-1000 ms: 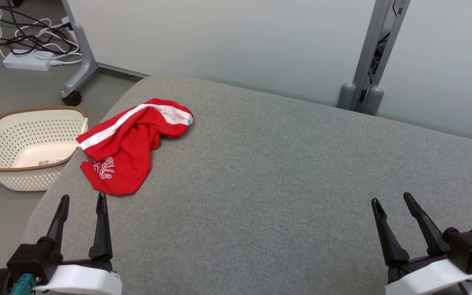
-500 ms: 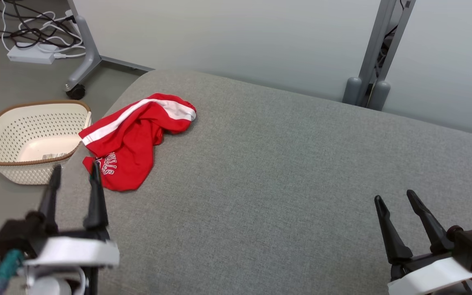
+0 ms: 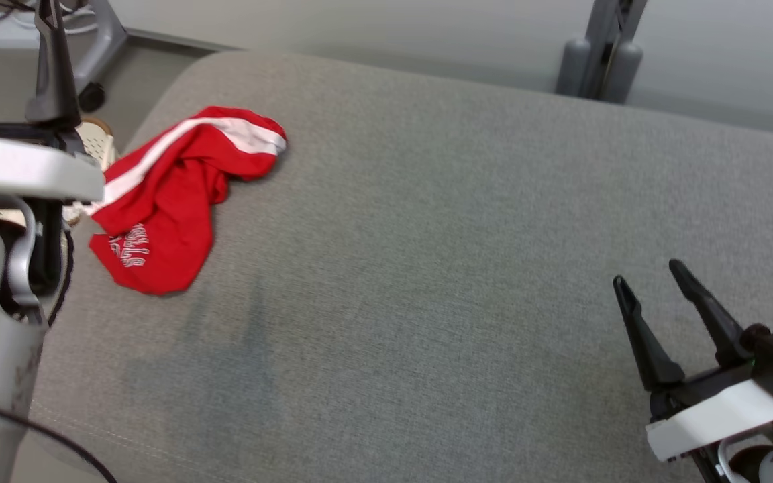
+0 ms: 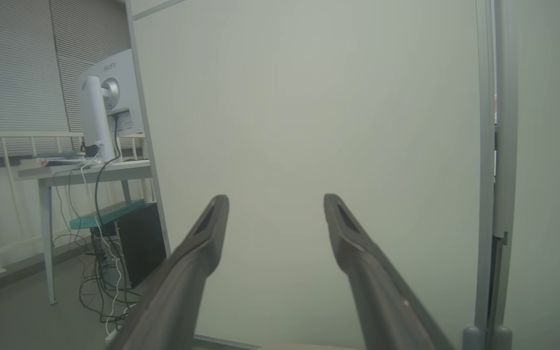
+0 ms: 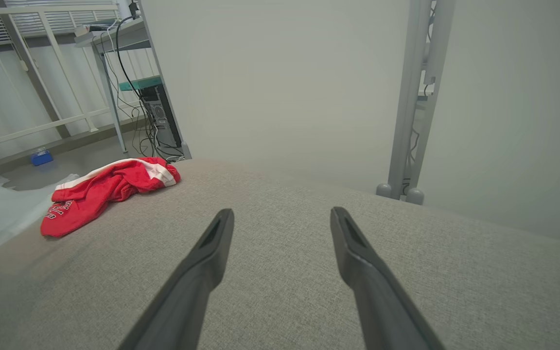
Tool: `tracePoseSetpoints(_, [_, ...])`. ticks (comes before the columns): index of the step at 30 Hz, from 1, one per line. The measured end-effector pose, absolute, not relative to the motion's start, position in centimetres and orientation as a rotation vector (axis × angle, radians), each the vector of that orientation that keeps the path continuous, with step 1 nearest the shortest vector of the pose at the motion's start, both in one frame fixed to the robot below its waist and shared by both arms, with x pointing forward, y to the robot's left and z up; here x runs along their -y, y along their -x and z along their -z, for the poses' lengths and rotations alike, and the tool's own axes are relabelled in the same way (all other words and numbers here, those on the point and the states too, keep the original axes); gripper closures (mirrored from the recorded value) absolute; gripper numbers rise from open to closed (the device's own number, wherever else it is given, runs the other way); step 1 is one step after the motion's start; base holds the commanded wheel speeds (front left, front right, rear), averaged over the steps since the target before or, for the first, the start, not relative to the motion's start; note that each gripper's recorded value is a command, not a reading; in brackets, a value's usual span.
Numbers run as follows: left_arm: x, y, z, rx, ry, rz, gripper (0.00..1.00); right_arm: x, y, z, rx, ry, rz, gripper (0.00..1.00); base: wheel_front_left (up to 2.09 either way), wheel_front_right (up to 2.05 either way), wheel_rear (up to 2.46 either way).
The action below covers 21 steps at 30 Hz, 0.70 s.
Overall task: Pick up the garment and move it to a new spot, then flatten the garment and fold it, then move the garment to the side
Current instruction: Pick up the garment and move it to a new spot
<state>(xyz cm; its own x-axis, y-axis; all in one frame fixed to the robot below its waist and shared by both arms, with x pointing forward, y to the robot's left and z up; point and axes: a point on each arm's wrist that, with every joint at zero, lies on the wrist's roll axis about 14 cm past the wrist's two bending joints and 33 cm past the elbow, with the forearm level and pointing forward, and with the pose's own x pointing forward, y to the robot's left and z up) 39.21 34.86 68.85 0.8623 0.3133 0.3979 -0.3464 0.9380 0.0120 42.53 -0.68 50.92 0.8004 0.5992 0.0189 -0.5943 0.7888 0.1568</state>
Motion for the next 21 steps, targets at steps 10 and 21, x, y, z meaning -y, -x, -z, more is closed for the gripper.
tracePoseSetpoints(10, [-36.5, -47.3, -50.2, -0.273, 0.042, -0.307, 0.00, 2.7, -45.8, -47.3, -0.095, -0.156, -0.616, 0.00, 0.00, 0.00, 0.00])
tracePoseSetpoints(21, [-34.3, -45.1, -33.2, -0.808, 0.176, -0.351, 0.09, 5.9, -48.0, -43.3, -0.160, -0.150, -0.540, 0.00, 0.00, 0.00, 0.00])
